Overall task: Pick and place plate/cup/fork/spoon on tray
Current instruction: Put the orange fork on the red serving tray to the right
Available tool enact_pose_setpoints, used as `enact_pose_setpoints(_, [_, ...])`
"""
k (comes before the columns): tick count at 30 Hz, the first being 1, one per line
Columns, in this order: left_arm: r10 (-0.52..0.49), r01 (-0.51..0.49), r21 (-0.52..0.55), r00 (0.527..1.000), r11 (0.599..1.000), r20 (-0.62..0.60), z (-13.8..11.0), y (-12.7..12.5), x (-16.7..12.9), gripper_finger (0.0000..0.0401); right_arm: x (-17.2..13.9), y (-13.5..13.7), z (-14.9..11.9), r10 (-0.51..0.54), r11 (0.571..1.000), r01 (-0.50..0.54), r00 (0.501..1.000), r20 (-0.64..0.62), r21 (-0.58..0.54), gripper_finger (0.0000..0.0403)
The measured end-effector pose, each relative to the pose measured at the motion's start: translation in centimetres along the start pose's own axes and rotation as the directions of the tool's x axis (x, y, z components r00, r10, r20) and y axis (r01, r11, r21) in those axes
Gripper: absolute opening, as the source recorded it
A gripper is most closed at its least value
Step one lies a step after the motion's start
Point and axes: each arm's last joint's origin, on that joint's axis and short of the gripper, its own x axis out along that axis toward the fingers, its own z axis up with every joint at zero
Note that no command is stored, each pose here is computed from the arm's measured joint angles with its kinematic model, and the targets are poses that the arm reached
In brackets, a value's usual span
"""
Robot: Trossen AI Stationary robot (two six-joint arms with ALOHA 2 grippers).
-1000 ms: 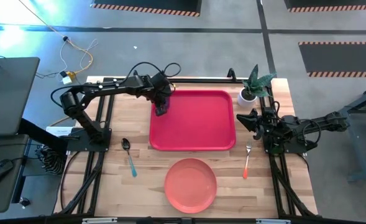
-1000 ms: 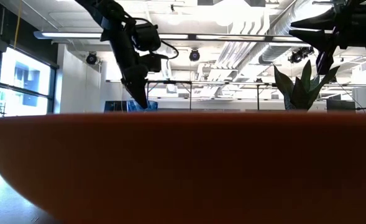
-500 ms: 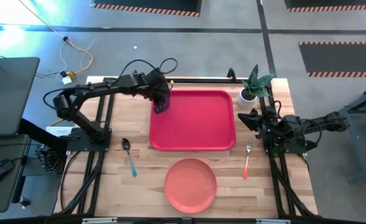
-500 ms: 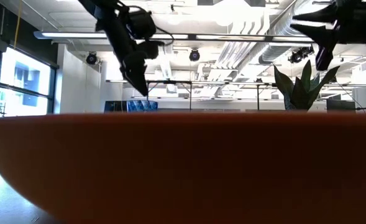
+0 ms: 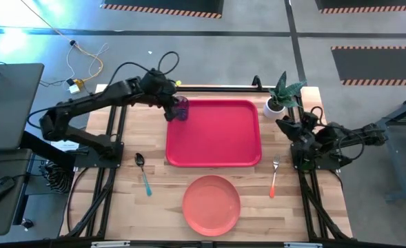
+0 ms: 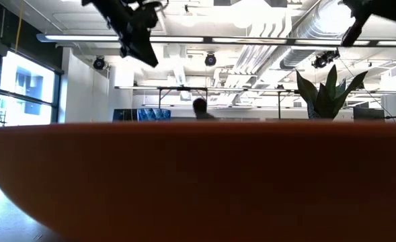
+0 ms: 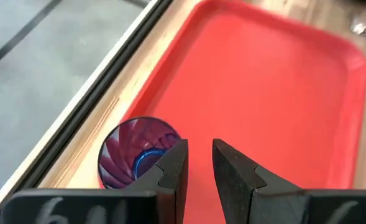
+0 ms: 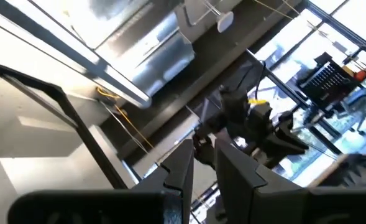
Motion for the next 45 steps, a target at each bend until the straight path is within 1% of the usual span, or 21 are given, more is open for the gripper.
enact_pose_setpoints(2, [-0.005, 0.005, 0.011, 1.000, 1.000, 0.026, 0.1, -0.2, -0.7, 0.0065, 0.5, 0.8, 0.8, -0.016, 1.000, 0.016, 1.000, -0.026, -0.005, 0.0058])
enact_pose_setpoints(4, [-0.007, 0.006, 0.018, 0.999, 1.000, 0.041, 0.1, -0.3, -1.3, 0.0065, 1.0, 1.4, 1.4, -0.061, 0.998, 0.061, 0.994, -0.092, -0.001, 0.0058])
enact_pose_setpoints(6, [-0.006, 0.006, 0.013, 0.999, 1.000, 0.052, 0.1, -0.3, -1.6, 0.0065, 1.4, 2.0, 2.2, -0.127, 0.991, 0.134, 0.976, -0.180, 0.027, 0.0058])
enact_pose_setpoints(8, [-0.006, 0.005, 0.010, 0.999, 1.000, 0.053, 0.1, -0.3, -1.7, 0.0065, 1.7, 2.6, 2.8, -0.203, 0.970, 0.230, 0.941, -0.272, 0.072, 0.0058])
enact_pose_setpoints(11, [-0.006, 0.005, 0.010, 0.999, 1.000, 0.052, 0.1, -0.3, -1.7, 0.0065, 2.1, 3.0, 3.1, -0.313, 0.916, 0.386, 0.861, -0.401, 0.113, 0.0058])
enact_pose_setpoints(13, [-0.006, 0.006, 0.005, 0.999, 1.000, 0.052, 0.1, -0.3, -1.7, 0.0065, 2.5, 3.4, 3.2, -0.352, 0.876, 0.463, 0.805, -0.477, 0.134, 0.0058])
enact_pose_setpoints(17, [-0.006, 0.006, 0.002, 0.999, 1.000, 0.049, 0.1, -0.3, -1.6, 0.0065, 3.8, 4.0, 2.7, -0.358, 0.810, 0.563, 0.698, -0.620, 0.166, 0.0058])
enact_pose_setpoints(20, [-0.006, 0.006, 0.002, 0.999, 1.000, 0.049, 0.1, -0.3, -1.6, 0.0065, 4.8, 4.3, 2.0, -0.351, 0.772, 0.613, 0.630, -0.693, 0.166, 0.0058])
enact_pose_setpoints(22, [-0.006, 0.006, 0.002, 0.999, 1.000, 0.049, 0.1, -0.3, -1.6, 0.0065, 5.3, 4.2, 1.4, -0.359, 0.738, 0.657, 0.575, -0.735, 0.154, 0.0058])
enact_pose_setpoints(24, [-0.006, 0.006, 0.002, 0.999, 1.000, 0.049, 0.1, -0.3, -1.6, 0.0065, 5.6, 4.0, 0.7, -0.374, 0.688, 0.712, 0.516, -0.771, 0.143, 0.0058])
enact_pose_setpoints(26, [-0.006, 0.006, 0.002, 0.999, 1.000, 0.049, 0.1, -0.3, -1.6, 0.0065, 5.7, 3.6, -0.1, -0.394, 0.617, 0.777, 0.438, -0.808, 0.121, 0.0058])
enact_pose_setpoints(29, [-0.006, 0.006, 0.002, 0.999, 1.000, 0.049, 0.1, -0.3, -1.6, 0.0065, 5.5, 2.9, -1.3, -0.432, 0.499, 0.864, 0.309, -0.847, 0.061, 0.0058])
enact_pose_setpoints(31, [-0.006, 0.006, 0.002, 0.999, 1.000, 0.049, 0.1, -0.3, -1.6, 0.0065, 5.2, 2.4, -2.1, -0.449, 0.429, 0.903, 0.212, -0.868, -0.002, 0.0058])
enact_pose_setpoints(33, [-0.006, 0.006, 0.003, 0.999, 1.000, 0.049, 0.1, -0.3, -1.6, 0.0065, 4.9, 2.0, -2.7, -0.455, 0.370, 0.927, 0.117, -0.883, -0.068, 0.0058])
enact_pose_setpoints(35, [-0.005, 0.005, 0.012, 0.999, 1.000, 0.049, 0.1, -0.3, -1.6, 0.0065, 4.5, 1.7, -3.1, -0.454, 0.310, 0.943, 0.037, -0.890, -0.119, 0.0058])
enact_pose_setpoints(36, [-0.005, 0.005, 0.017, 0.999, 1.000, 0.049, 0.1, -0.3, -1.6, 0.0065, 4.4, 1.6, -3.3, -0.459, 0.282, 0.949, 0.007, -0.888, -0.139, 0.0058])
enact_pose_setpoints(38, [-0.005, 0.004, 0.019, 0.999, 1.000, 0.049, 0.1, -0.3, -1.6, 0.0065, 4.3, 1.4, -3.5, -0.466, 0.237, 0.957, -0.036, -0.884, -0.164, 0.0058])
enact_pose_setpoints(43, [-0.005, 0.004, 0.021, 0.999, 1.000, 0.048, 0.1, -0.3, -1.6, 0.0065, 4.2, 1.0, -3.9, -0.482, 0.163, 0.968, -0.091, -0.871, -0.191, 0.0058])
enact_pose_setpoints(45, [-0.005, 0.004, 0.021, 0.999, 1.000, 0.048, 0.1, -0.3, -1.6, 0.0065, 4.1, 0.9, -4.1, -0.483, 0.126, 0.970, -0.124, -0.867, -0.209, 0.0058])
